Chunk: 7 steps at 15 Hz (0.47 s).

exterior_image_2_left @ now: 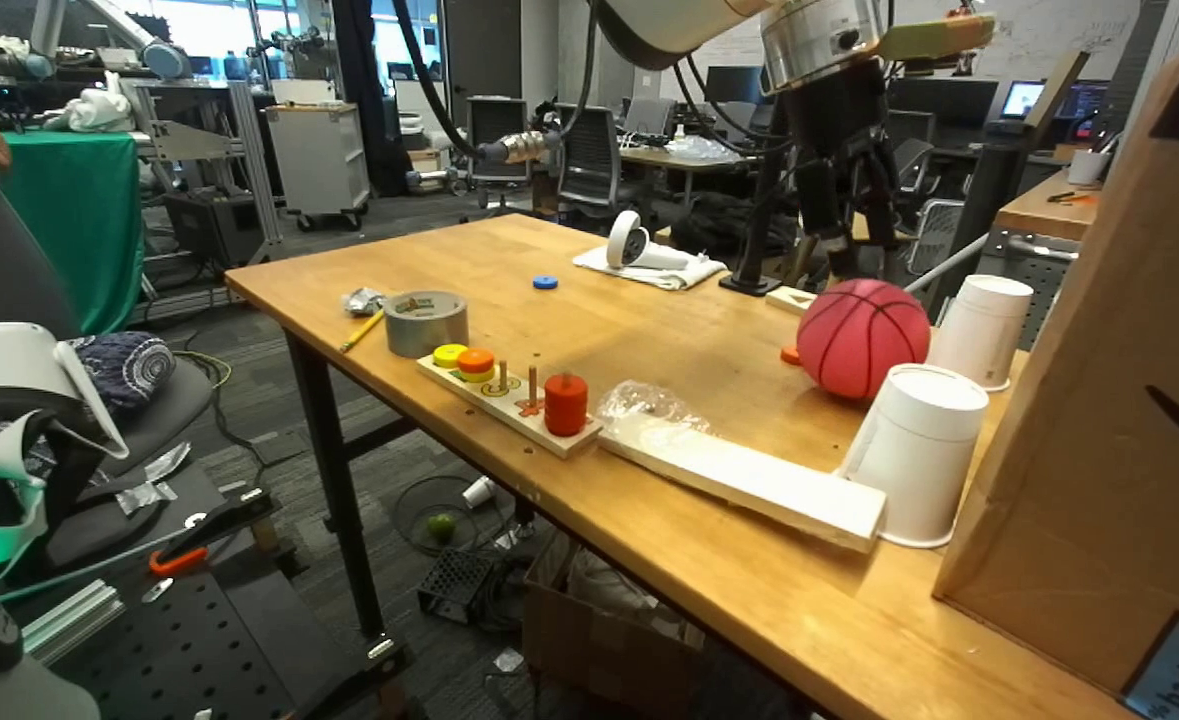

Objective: Move the basketball to the right.

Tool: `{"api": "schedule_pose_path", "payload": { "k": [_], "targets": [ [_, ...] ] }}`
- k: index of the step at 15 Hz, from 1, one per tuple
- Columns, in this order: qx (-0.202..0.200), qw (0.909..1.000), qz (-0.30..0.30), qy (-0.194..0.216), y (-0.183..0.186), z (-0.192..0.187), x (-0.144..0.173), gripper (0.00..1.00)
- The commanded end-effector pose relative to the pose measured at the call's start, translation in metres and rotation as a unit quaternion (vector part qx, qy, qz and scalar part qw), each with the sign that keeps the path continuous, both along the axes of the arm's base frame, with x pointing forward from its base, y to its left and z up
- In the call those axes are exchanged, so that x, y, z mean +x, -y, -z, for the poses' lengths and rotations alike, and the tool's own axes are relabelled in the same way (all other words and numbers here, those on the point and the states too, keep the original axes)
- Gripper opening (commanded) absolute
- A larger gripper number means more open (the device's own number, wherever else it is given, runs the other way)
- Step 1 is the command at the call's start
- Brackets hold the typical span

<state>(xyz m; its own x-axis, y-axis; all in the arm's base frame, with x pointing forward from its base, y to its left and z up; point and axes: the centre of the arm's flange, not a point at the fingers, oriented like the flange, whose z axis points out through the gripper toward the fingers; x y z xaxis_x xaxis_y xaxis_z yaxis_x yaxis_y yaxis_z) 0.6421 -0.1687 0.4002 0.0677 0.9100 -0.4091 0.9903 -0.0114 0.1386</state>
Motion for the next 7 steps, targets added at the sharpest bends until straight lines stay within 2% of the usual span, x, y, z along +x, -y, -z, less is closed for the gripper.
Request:
{"api": "schedule_pose_path", "payload": {
  "k": [1,7],
  "targets": [
    [0.005,1.0,0.004,0.006,-0.0065,-0.0036,0.0007,1.0],
    [0.008,0.9998,0.012,0.009,-0.0078,-0.0042,-0.0015,1.0]
  ]
}}
